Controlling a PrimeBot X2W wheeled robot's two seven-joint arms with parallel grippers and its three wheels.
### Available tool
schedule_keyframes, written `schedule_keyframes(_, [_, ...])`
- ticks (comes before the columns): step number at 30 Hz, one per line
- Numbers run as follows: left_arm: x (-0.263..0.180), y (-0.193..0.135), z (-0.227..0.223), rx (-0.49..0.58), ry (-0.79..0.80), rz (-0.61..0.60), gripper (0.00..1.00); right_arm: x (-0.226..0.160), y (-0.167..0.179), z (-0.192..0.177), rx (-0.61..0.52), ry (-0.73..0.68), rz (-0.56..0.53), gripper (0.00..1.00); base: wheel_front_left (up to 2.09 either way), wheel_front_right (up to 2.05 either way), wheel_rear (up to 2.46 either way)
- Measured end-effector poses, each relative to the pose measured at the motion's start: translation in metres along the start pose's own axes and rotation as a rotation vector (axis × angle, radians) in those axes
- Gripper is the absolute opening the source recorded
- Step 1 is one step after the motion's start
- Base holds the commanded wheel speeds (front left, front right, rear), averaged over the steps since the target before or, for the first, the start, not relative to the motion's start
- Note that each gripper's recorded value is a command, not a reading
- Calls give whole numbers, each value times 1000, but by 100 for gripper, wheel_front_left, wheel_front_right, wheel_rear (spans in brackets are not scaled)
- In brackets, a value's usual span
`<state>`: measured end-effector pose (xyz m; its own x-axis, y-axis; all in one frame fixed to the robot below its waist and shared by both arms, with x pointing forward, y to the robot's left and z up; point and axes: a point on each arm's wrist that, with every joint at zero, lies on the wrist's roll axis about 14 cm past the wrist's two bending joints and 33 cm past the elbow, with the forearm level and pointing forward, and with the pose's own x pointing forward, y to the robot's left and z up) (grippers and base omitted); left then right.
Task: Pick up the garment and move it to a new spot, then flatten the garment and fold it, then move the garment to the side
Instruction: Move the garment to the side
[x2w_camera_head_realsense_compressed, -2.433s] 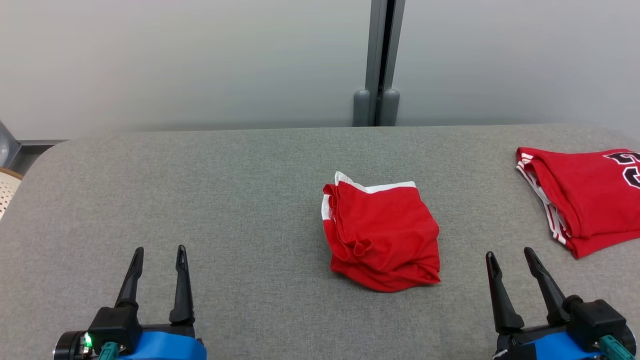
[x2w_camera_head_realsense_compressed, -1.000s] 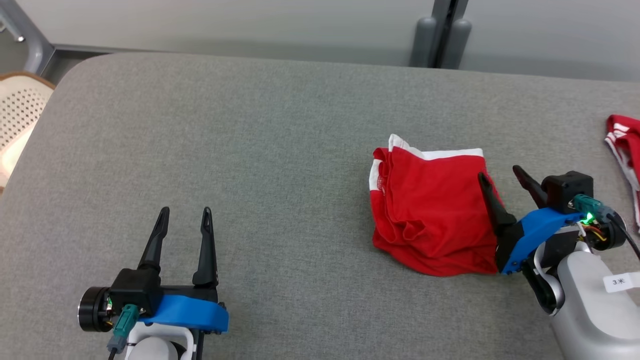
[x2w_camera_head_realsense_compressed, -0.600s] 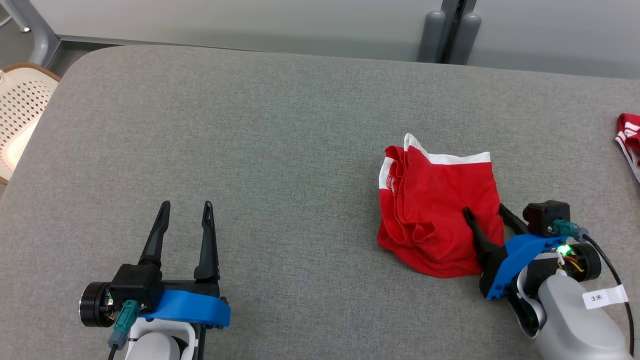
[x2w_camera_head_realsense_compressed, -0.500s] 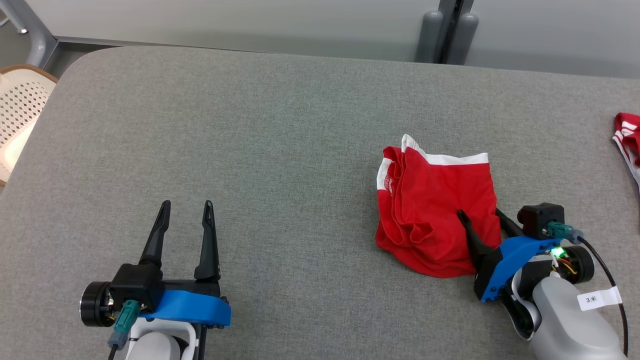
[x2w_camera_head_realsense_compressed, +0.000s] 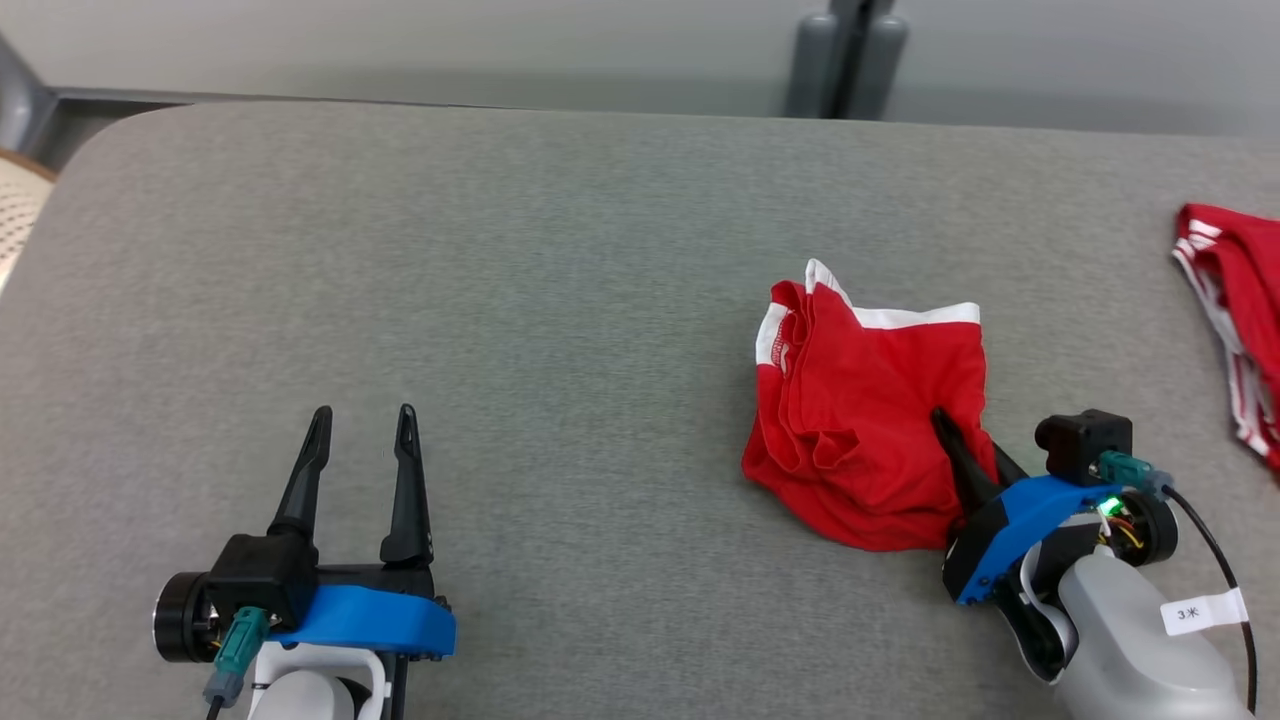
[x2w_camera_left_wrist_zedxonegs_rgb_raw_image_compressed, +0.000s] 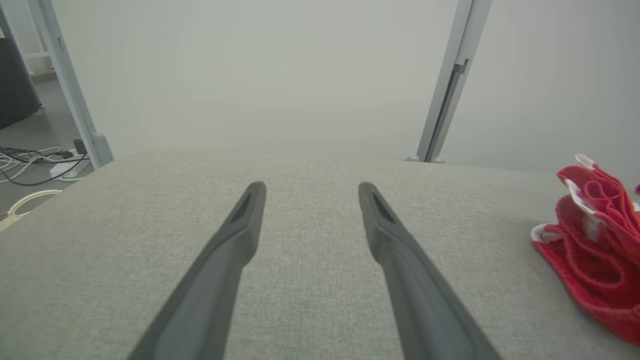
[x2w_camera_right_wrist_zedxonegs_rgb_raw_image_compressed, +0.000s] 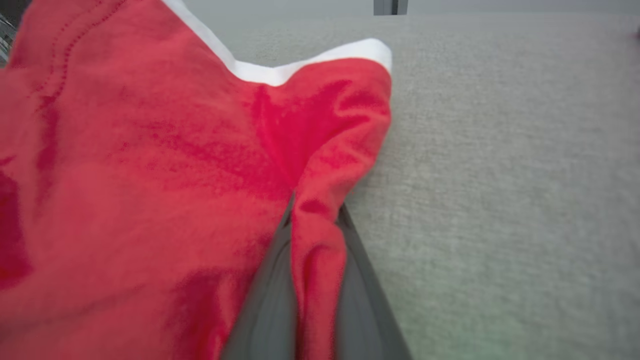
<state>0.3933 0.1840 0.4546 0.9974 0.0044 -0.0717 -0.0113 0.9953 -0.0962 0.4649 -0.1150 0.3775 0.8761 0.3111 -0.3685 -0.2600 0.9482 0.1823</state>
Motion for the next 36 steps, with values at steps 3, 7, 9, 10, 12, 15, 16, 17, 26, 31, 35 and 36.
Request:
schedule_keyframes(3, [8, -15, -4, -9, 8, -45, 100, -15, -18, -4, 5, -9, -41, 0, 0, 0, 0])
schedule_keyframes(7, [25, -44, -11, -20, 19, -129, 100, -41, -52, -9, 15, -19, -123, 0, 0, 0, 0])
schedule_keyframes(9, [35, -60, -14, -20, 18, -181, 100, -56, -70, -11, 18, -22, -170, 0, 0, 0, 0])
schedule_keyframes(10, [39, -68, -14, -22, 17, -203, 100, -64, -79, -13, 24, -22, -195, 0, 0, 0, 0])
schedule_keyframes(12, [48, -84, -14, -20, 9, -250, 100, -80, -96, -15, 28, -24, -244, 0, 0, 0, 0])
schedule_keyframes(15, [56, -104, -13, -25, -1, -307, 100, -103, -116, -19, 34, -20, -309, 0, 0, 0, 0])
schedule_keyframes(16, [58, -109, -12, -25, -5, -322, 100, -109, -121, -20, 33, -22, -324, 0, 0, 0, 0])
schedule_keyframes(17, [60, -114, -11, -23, -9, -334, 100, -114, -125, -19, 34, -25, -338, 0, 0, 0, 0])
schedule_keyframes(26, [63, -119, -7, -17, -22, -356, 100, -118, -133, -2, -6, -65, -346, 0, 0, 0, 0])
schedule_keyframes(31, [68, -113, -11, -14, -17, -346, 100, -86, -144, 69, -191, -170, -298, 0, 0, 0, 0])
schedule_keyframes(35, [77, -113, -15, -16, -19, -346, 100, -71, -170, 97, -297, -145, -316, 0, 0, 0, 0])
schedule_keyframes(36, [79, -113, -18, -14, -15, -346, 100, -69, -178, 100, -321, -130, -325, 0, 0, 0, 0])
